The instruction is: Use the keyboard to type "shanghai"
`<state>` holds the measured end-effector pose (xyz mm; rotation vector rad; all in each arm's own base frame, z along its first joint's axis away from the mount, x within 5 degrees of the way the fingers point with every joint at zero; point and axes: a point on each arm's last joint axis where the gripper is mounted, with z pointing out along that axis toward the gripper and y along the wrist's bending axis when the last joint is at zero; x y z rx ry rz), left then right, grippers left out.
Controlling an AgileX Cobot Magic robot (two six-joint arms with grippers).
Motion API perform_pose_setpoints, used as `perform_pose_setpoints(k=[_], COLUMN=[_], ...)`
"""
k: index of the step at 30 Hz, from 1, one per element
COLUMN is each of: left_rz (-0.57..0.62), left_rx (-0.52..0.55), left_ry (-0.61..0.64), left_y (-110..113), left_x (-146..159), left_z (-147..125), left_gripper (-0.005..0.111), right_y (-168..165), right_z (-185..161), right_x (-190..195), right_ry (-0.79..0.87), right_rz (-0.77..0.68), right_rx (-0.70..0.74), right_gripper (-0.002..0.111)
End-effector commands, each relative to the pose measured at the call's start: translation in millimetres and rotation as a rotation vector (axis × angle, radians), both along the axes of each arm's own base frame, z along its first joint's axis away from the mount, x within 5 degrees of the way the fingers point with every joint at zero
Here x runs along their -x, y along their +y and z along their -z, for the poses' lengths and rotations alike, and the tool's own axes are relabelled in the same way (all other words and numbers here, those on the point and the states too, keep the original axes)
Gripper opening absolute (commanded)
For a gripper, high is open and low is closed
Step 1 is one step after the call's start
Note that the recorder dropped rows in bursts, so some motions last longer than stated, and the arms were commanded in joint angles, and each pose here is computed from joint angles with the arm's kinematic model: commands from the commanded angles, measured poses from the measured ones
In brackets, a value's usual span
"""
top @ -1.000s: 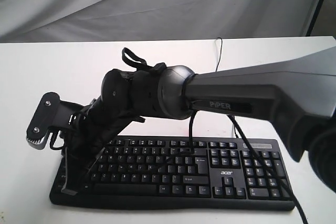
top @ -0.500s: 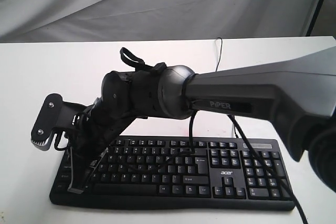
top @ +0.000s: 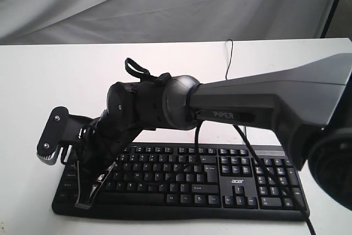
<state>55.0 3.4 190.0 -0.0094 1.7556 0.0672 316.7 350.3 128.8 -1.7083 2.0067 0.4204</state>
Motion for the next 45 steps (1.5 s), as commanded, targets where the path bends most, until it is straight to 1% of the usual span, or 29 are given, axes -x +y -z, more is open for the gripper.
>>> perform_pose_setpoints(k=[1,20,28,33,37,40,42,44,45], left_rz=[0.004,0.004,0.004,0.004,0.004,0.004,0.004,0.004,0.004], left_rx=[0.002,0.002,0.002,0.002,0.002,0.002,0.002,0.002,0.002], left_ry=[-0.006,-0.006,-0.006,-0.006,-0.006,-0.006,-0.006,-0.006,-0.006], left_y=[-0.3,-0.3,-0.3,-0.3,-0.3,-0.3,-0.3,-0.3,-0.3], left_x=[0.1,0.1,0.1,0.1,0.1,0.1,0.1,0.1,0.1], left_z=[0.9,0.9,0.9,0.9,0.9,0.9,0.9,0.9,0.9], left_gripper=[0.001,0.001,0.001,0.001,0.001,0.001,0.001,0.001,0.001], right_y=[1.1,1.1,0.4,-0.1,-1.0,-2.4,-9.6,-24.8,-39.1], right_z=[-0.3,0.9,12.7,-10.9,-15.0,-27.9,-42.7,-60.8,-69.5], right_x=[-0.1,0.1,-1.4,-1.0,-0.5,-0.4,-3.1,-4.7,-6.6], right_ry=[-0.008,-0.007,0.014,-0.026,-0.033,-0.07,-0.076,-0.072,-0.083], right_rz=[-0.008,-0.012,0.0,-0.011,-0.021,-0.037,-0.033,-0.025,-0.01], right_rx=[0.0,0.003,0.012,-0.016,-0.012,-0.017,-0.025,-0.028,-0.03], right_gripper=[0.0,0.0,0.0,0.0,0.0,0.0,0.0,0.0,0.0])
